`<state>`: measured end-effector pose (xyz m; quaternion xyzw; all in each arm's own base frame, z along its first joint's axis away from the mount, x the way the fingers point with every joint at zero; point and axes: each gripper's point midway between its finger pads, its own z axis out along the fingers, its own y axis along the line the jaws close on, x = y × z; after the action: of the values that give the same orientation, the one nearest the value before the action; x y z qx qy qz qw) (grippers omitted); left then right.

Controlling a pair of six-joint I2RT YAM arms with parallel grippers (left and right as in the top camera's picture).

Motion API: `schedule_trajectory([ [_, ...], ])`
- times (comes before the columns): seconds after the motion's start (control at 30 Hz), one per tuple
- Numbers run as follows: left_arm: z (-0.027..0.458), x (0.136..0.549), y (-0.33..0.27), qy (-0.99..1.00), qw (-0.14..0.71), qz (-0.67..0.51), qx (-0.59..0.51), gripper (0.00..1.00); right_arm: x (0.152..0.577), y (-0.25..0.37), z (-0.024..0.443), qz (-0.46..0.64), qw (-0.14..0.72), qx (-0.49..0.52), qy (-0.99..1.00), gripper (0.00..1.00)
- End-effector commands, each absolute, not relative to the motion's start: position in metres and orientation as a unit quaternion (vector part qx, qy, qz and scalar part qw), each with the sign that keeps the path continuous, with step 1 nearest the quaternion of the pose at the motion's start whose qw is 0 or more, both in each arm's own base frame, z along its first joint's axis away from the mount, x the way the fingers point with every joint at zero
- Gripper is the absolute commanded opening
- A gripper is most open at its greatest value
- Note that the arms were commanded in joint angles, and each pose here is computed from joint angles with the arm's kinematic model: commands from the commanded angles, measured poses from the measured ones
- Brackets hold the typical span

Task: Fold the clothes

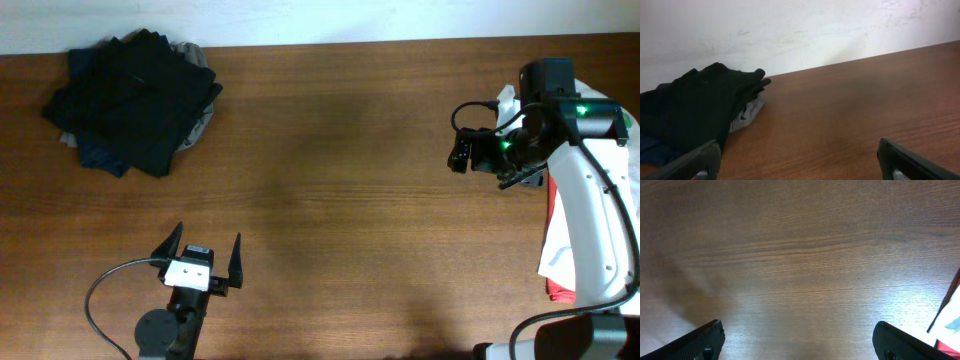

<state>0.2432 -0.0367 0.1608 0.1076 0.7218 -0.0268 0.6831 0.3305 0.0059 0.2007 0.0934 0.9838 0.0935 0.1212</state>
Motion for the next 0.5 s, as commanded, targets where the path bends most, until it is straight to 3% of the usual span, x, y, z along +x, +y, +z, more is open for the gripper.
schedule_trajectory([
  [0.0, 0.1598, 0.2429, -0.0371, 0.72, 0.683, -0.022, 0.116, 0.99, 0.3318, 0.003, 0.2033, 0.089, 0.125, 0.099, 0.983, 0.98],
  [0.47, 0.1598, 0.2429, -0.0372, 0.72, 0.683, -0.022, 0.116, 0.99, 0.3327, 0.0018, 0.2, 0.089, 0.12, 0.101, 0.984, 0.98],
])
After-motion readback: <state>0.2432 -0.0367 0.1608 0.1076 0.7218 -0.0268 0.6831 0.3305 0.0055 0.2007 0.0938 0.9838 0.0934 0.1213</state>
